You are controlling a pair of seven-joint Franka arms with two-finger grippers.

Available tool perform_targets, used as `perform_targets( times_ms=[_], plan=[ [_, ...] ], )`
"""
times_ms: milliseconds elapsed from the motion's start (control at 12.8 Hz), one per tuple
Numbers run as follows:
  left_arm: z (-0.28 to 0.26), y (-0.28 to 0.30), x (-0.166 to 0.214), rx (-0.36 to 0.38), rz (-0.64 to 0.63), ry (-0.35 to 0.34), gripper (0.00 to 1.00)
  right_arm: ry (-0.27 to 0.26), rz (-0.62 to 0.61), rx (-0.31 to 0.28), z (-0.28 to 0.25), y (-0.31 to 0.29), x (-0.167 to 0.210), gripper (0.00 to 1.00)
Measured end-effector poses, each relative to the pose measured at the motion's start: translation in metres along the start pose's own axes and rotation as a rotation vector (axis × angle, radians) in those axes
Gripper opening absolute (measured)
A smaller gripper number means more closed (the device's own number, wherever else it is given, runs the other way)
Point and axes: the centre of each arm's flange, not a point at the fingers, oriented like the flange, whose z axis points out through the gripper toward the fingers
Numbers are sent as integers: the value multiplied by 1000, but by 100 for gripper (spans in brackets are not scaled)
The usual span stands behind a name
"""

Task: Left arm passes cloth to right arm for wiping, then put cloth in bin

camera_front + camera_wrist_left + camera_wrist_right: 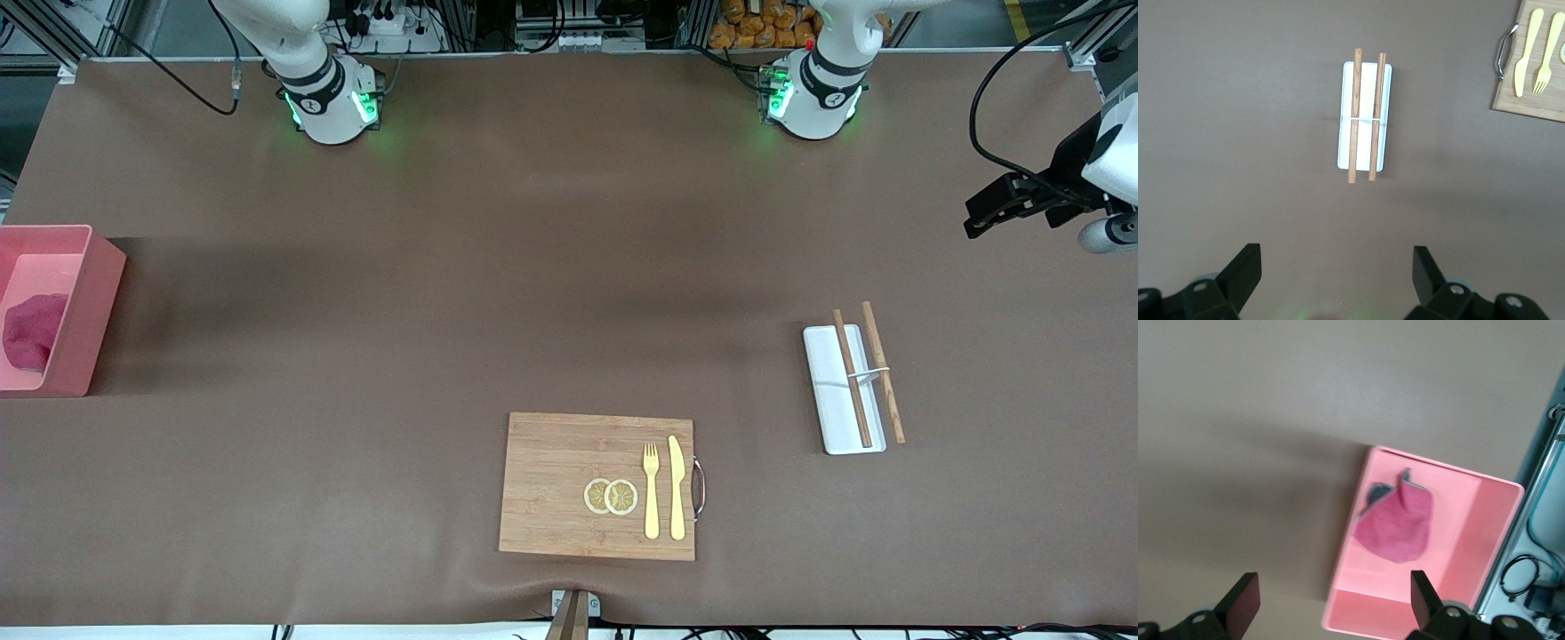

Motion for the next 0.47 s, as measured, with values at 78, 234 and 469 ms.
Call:
perform_targets(
  times_ms=[78,234,469],
  plan=[
    [-1,0,-1,0,-1,2,100,-8,25,7,-12,-28,14,100],
    [-1,-1,-1,0,-2,3,100,-26,89,20,-38,-87,36,100],
    [-2,0,-1,0,0,3,100,-54,184,18,-79,-188,59,100]
  ],
)
